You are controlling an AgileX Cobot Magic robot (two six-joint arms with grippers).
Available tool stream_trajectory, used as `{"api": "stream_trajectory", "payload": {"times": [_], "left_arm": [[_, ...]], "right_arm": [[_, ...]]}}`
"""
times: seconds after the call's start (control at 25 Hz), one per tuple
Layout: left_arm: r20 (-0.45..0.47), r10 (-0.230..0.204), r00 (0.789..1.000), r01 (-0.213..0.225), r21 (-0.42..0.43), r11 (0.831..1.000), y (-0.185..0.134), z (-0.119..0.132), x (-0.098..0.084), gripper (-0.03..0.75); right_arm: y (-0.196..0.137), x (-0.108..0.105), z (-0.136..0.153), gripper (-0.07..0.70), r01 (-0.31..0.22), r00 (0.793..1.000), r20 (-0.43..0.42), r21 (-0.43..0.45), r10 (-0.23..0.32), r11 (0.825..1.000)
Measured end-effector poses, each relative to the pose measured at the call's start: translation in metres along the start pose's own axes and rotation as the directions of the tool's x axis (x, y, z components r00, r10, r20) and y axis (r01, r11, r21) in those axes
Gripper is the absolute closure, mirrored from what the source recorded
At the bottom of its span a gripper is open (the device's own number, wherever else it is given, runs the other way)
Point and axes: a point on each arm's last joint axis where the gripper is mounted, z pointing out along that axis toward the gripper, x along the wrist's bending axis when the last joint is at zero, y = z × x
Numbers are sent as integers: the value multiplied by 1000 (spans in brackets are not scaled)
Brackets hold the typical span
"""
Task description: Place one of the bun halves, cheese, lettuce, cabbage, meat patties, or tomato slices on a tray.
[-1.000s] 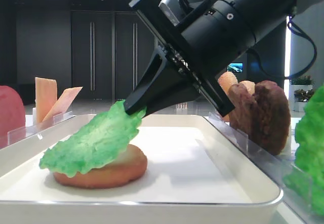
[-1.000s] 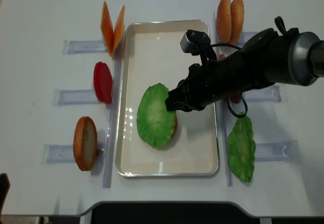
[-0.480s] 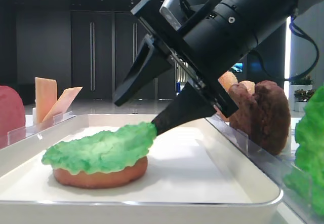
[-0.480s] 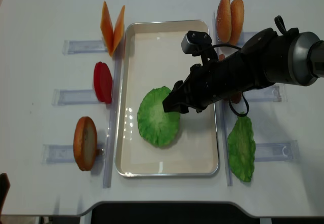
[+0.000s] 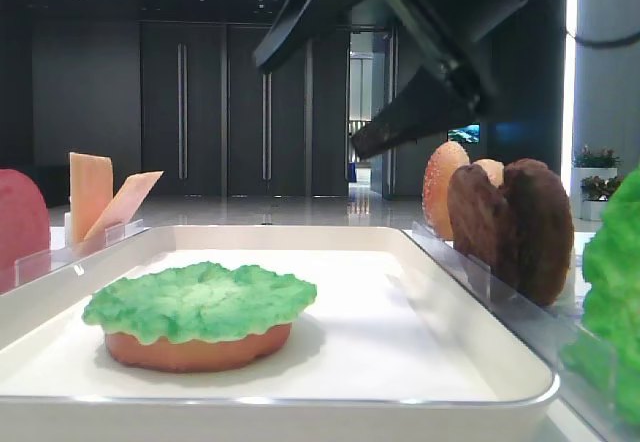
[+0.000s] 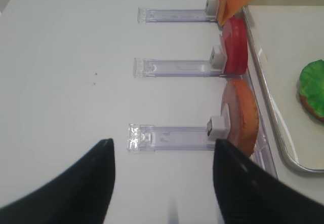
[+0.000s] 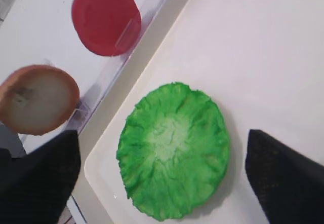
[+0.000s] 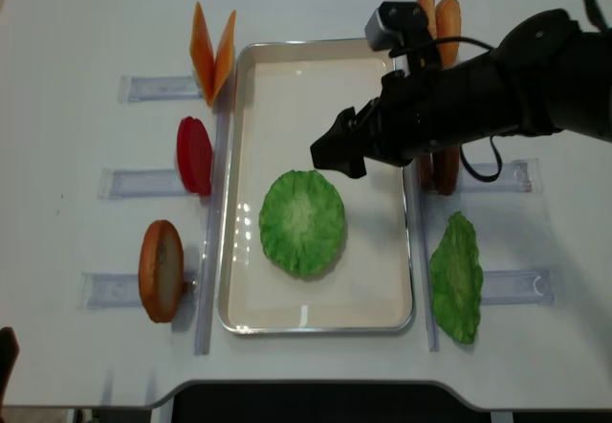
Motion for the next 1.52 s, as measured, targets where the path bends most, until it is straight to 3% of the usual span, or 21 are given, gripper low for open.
{"api": "stream_trajectory", "payload": {"times": [0.28,0.44,0.6,0.68,0.8,0.96,1.08,1.16,1.2,1.28,1.44,1.52], "left_arm": [[0,0,1000,0,0,1000,0,0,0,245],[0,0,1000,0,0,1000,0,0,0,245],[0,0,1000,0,0,1000,0,0,0,245],[0,0,1000,0,0,1000,0,0,0,245],[0,0,1000,0,0,1000,0,0,0,245],[0,0,1000,0,0,1000,0,0,0,245],[0,0,1000,0,0,1000,0,0,0,245],[0,0,1000,0,0,1000,0,0,0,245],[0,0,1000,0,0,1000,0,0,0,245],[0,0,1000,0,0,1000,0,0,0,245],[0,0,1000,0,0,1000,0,0,0,245],[0,0,1000,0,0,1000,0,0,0,245]], "right_arm": [[19,13,-73,21,109,991,87,-112,-99,988],[20,1,-111,30,98,975,211,-133,-69,986],[13,-19,-142,38,44,940,342,-116,-2,992],[8,-30,-155,38,-10,912,406,-102,51,995],[-1,-48,-173,38,-76,844,525,-79,106,994],[-16,-68,-195,38,-160,714,688,-20,130,987],[-24,-78,-208,39,-221,601,787,-2,138,975],[-27,-82,-214,39,-256,547,820,-25,167,966],[-28,-84,-217,39,-272,530,829,-34,179,962],[-31,-84,-218,39,-306,516,833,-35,197,951],[-38,-78,-222,39,-353,510,836,-12,203,936],[-41,-68,-227,39,-343,508,837,-23,205,939]]}}
